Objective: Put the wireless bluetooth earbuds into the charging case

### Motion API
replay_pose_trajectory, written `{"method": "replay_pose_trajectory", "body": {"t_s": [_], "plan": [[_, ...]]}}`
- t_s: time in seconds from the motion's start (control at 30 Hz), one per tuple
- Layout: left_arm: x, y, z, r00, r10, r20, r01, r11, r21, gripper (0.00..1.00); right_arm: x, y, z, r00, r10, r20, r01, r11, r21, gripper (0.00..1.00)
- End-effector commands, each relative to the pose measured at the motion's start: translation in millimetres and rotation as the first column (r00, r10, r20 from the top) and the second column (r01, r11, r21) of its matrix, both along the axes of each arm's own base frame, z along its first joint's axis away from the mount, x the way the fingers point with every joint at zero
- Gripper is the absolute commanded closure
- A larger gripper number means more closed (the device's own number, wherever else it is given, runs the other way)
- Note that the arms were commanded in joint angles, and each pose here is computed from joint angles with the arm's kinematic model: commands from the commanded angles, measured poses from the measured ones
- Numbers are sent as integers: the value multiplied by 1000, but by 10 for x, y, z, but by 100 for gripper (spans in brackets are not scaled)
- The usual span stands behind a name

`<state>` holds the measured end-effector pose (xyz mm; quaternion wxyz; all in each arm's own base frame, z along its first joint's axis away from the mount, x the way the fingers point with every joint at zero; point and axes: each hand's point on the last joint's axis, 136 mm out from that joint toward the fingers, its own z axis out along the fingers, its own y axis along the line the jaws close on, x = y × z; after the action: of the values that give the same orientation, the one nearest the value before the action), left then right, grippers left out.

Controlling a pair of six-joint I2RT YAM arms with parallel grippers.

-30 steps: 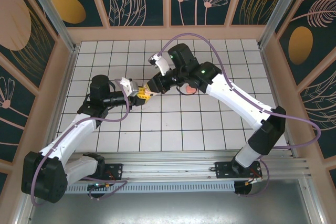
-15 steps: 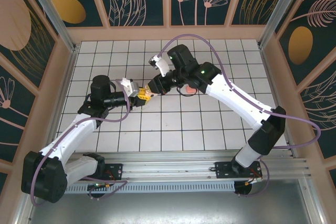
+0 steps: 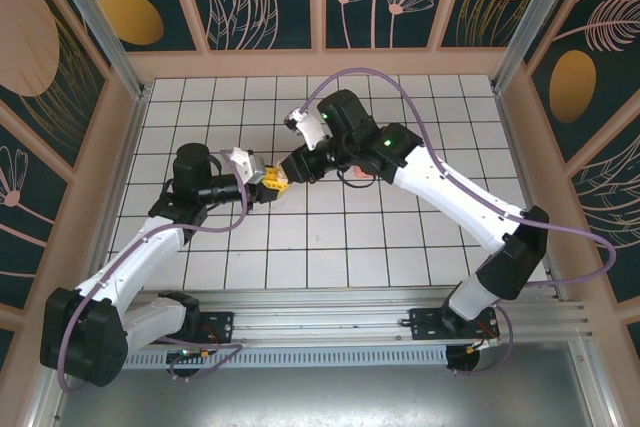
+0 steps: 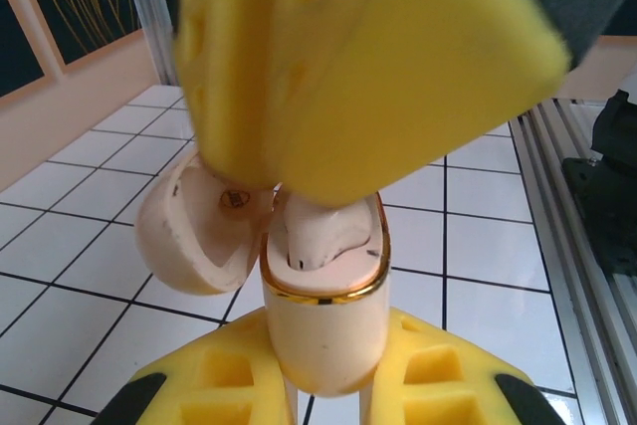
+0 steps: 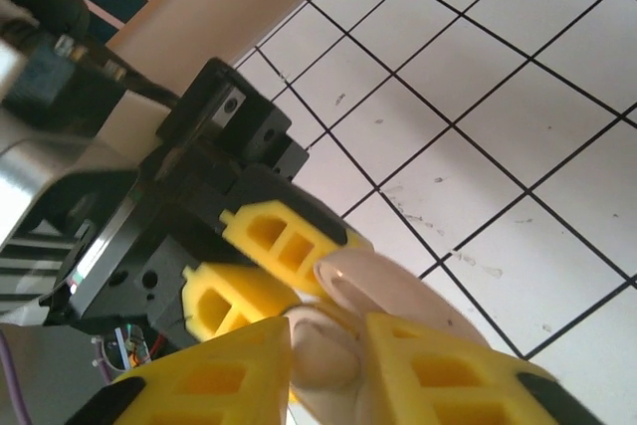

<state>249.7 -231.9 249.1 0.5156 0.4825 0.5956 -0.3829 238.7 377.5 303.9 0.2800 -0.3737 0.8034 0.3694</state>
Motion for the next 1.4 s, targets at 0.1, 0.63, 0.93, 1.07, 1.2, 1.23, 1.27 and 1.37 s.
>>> {"method": "replay_pose_trajectory", "body": {"t_s": [0.1,0.63,0.93,1.07,1.2,1.23,1.27,1.37], "plan": [[-31,-15,232,994,-30,102,33,999,-30,95,-5,-186,618,995,4,98,-20,986,163,55],[-122,-28,310,990,-57,127,64,997,-48,95,142,31,207,982,139,-125,-115,976,182,32],[48,21,206,995,45,92,-43,999,-25,94,-168,-134,542,968,232,-98,-189,926,325,42],[114,24,170,996,71,55,-70,997,-24,94,-200,-337,608,982,175,-73,-137,921,364,43],[246,5,136,990,131,-60,-134,990,-52,95,59,-635,519,995,-60,-76,83,935,345,40],[287,-16,111,983,149,-105,-156,986,-57,96,181,-755,444,983,-162,-87,182,928,325,39],[329,-36,59,973,168,-155,-179,982,-55,96,300,-890,351,960,-260,-107,281,911,303,39],[455,-109,-51,928,218,-301,-246,967,-60,96,573,-1312,-8,837,-518,-178,547,810,211,39]]}}
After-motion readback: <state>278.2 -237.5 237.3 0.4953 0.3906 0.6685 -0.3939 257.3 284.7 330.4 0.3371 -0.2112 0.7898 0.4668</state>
